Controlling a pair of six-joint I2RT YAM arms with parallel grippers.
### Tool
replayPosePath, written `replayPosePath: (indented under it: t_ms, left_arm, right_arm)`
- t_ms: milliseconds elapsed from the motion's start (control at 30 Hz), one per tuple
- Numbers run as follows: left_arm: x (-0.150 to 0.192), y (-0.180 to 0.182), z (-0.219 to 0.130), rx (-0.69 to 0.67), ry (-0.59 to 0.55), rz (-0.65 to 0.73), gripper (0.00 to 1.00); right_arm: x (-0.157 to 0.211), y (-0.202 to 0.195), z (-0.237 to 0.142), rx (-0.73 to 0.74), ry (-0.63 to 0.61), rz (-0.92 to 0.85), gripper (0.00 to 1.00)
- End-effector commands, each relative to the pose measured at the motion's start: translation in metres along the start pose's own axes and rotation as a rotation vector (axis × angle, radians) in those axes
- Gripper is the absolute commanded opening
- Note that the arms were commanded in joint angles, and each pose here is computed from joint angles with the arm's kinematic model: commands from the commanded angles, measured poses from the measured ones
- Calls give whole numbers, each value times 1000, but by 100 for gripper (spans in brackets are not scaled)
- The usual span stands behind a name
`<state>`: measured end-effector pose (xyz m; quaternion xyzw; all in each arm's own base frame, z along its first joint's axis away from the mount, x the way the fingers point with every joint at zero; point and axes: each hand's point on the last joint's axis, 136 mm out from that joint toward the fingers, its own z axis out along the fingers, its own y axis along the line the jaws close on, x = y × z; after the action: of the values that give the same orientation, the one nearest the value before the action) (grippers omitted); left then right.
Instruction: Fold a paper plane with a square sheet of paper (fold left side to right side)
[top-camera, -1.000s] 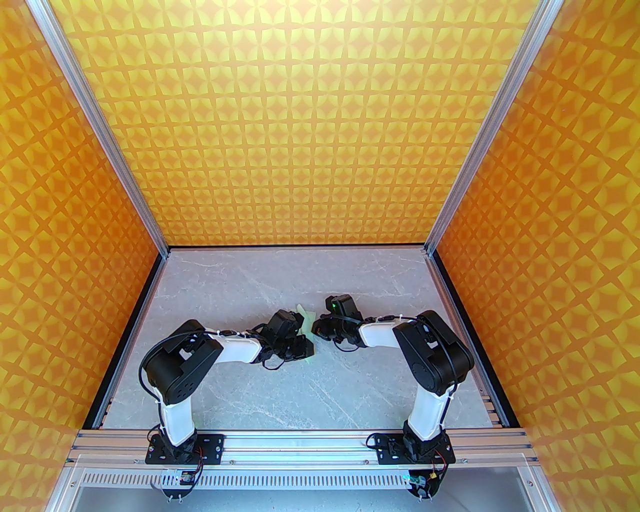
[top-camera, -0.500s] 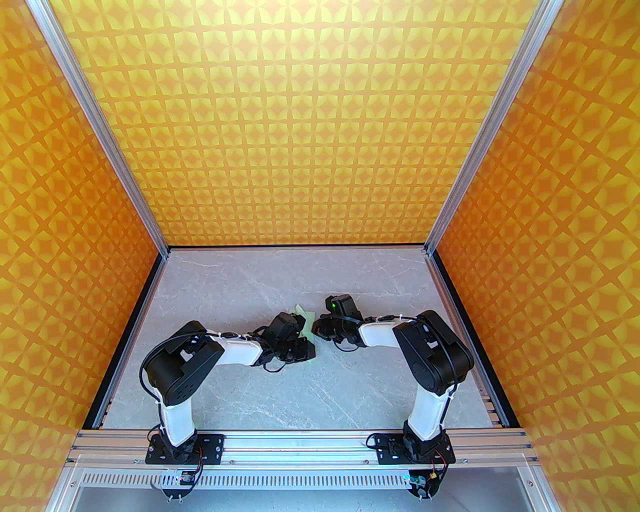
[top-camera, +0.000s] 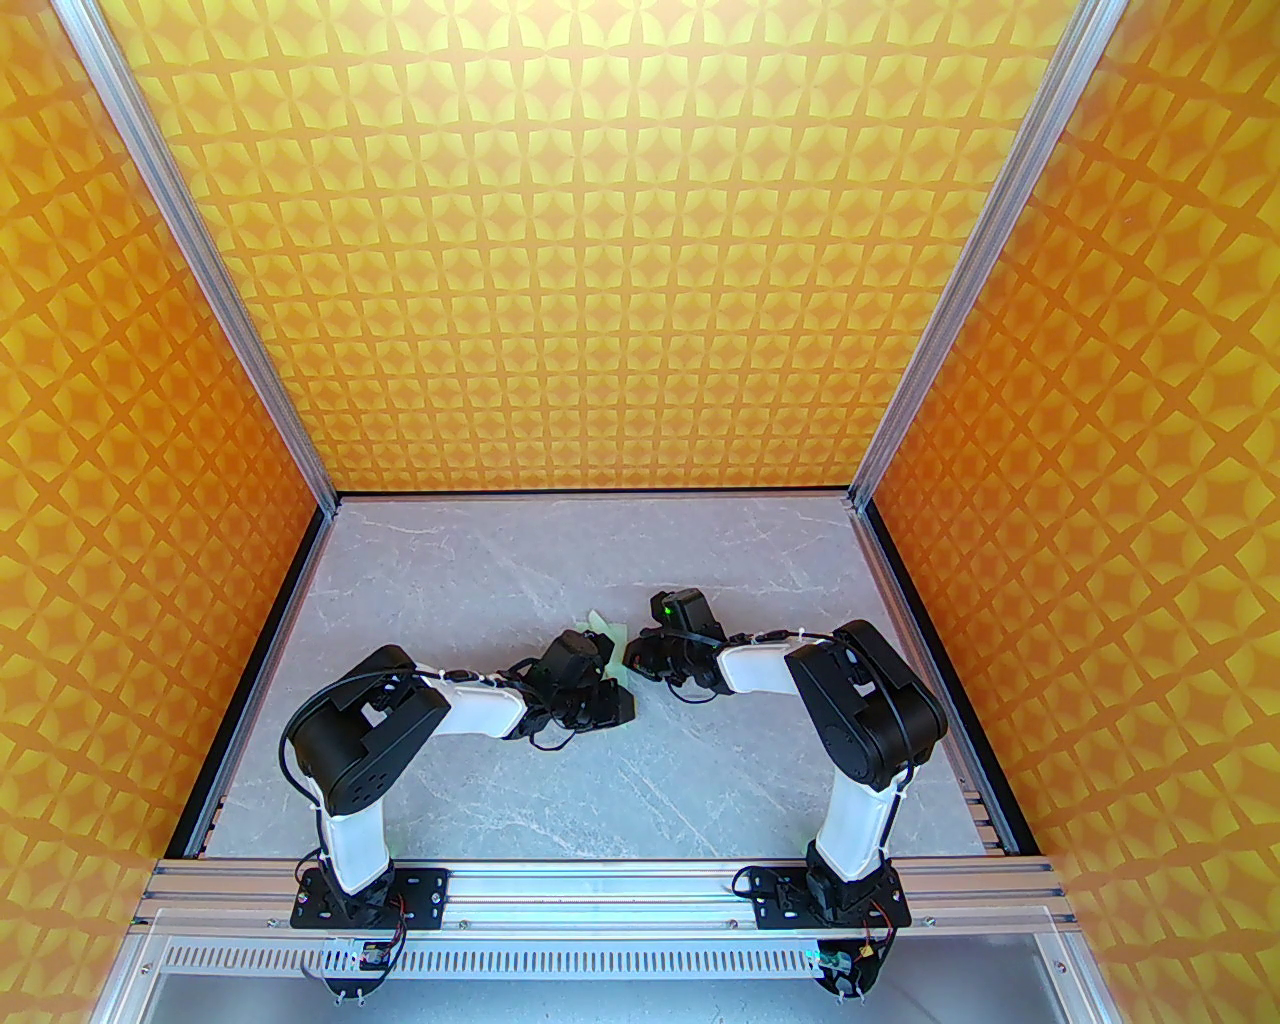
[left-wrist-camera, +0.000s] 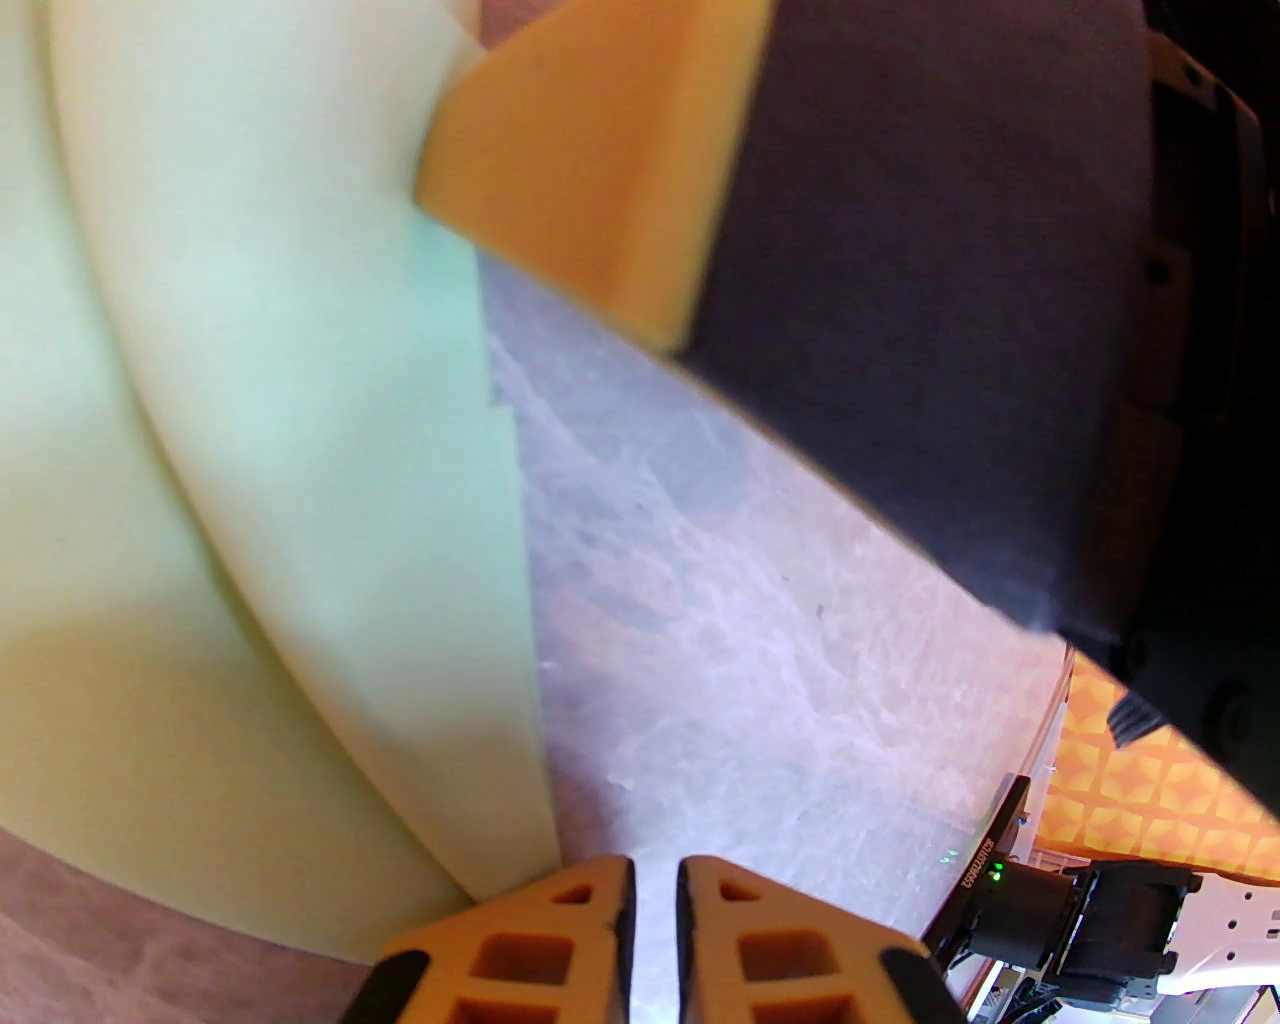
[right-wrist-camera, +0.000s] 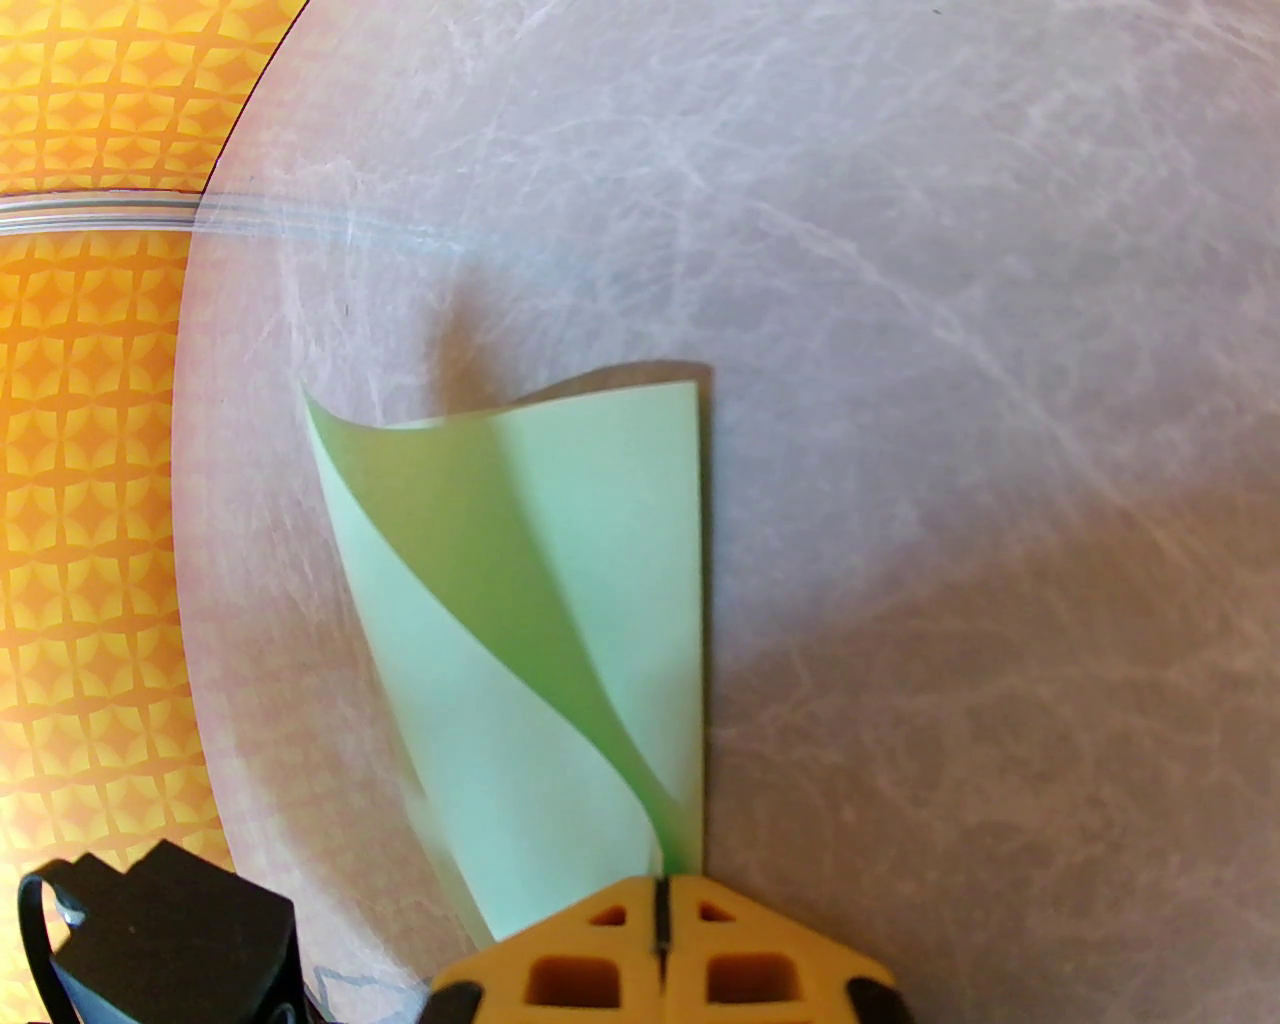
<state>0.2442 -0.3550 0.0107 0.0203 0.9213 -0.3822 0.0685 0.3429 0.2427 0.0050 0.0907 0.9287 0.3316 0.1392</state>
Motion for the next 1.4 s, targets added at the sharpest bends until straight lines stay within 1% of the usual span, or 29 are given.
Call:
replayPosePath:
  t_ms: [0,667,800,933,1067,1133,1267,1333,1367]
  left_arm:
    - [37,11,1,-40,112,-31,17]
    - [65,20,-3,-103,200,-8,17]
    - [64,17,-6,-95,196,5,17]
    - [41,-5,-21,-45,137,27,18]
    - [1,-26,-45,25,26,17,18]
    - [-15,-32,-54,40,-10,27,19]
    - [-45,-23,-61,32,-66,0,19]
    - [-53,-20,-60,29,-76,-7,19]
    - [-66,-10,-64,18,-100,-30,19]
  right_arm:
    - [-1,-19,8,67,-5,21,0]
    - [1,-21,8,72,-1,24,0]
    - [1,-20,7,66,1,26,0]
    - [2,-18,5,56,1,23,0]
    - [3,-18,4,59,3,20,0]
    - [4,-18,4,57,6,20,0]
    - [4,-18,5,57,6,23,0]
    - [4,-19,5,58,7,23,0]
    - [4,-18,4,56,8,23,0]
